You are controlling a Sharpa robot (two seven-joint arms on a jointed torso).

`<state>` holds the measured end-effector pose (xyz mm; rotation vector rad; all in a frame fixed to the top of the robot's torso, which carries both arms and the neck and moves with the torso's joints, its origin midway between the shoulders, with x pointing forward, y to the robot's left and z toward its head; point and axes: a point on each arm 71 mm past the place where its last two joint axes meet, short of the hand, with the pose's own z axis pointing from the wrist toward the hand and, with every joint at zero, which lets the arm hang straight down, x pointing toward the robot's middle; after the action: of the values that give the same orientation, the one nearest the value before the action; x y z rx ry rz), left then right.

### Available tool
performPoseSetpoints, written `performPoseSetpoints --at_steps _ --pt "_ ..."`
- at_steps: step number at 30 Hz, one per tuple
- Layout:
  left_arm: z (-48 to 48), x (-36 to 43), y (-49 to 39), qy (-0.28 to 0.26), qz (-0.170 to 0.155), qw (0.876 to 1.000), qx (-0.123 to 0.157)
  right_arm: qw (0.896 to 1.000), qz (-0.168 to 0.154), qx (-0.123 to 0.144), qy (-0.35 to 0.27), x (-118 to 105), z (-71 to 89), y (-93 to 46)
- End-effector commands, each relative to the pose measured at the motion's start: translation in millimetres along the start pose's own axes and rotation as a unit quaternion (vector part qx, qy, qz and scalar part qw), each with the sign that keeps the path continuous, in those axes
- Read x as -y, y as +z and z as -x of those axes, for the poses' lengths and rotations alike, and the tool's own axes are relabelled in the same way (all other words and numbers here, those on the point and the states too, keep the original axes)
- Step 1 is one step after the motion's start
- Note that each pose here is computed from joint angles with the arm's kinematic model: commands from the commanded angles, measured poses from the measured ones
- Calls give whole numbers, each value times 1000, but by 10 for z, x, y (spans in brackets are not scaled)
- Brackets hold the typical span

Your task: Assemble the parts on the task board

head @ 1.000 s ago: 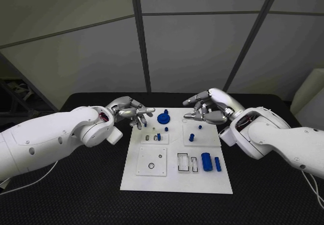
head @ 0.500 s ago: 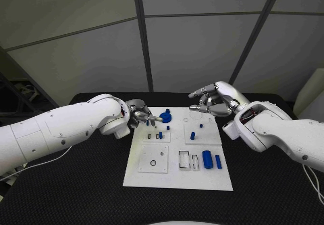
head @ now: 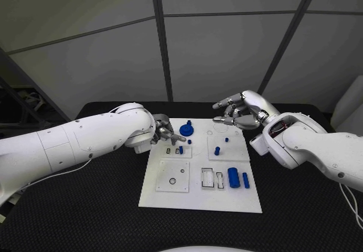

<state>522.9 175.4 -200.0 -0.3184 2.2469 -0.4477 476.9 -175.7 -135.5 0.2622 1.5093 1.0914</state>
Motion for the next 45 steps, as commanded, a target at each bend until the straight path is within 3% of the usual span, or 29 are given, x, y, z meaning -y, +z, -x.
performPoseSetpoints --at_steps 1,11,45 --pt "-19 13 10 25 20 999 -12 1000 1 2 -4 -11 9 8" --pt "-61 94 45 34 18 999 -23 1000 2 6 -4 -9 9 18" --pt "-155 173 135 59 22 996 -59 1000 -4 -8 -2 -13 -42 55"
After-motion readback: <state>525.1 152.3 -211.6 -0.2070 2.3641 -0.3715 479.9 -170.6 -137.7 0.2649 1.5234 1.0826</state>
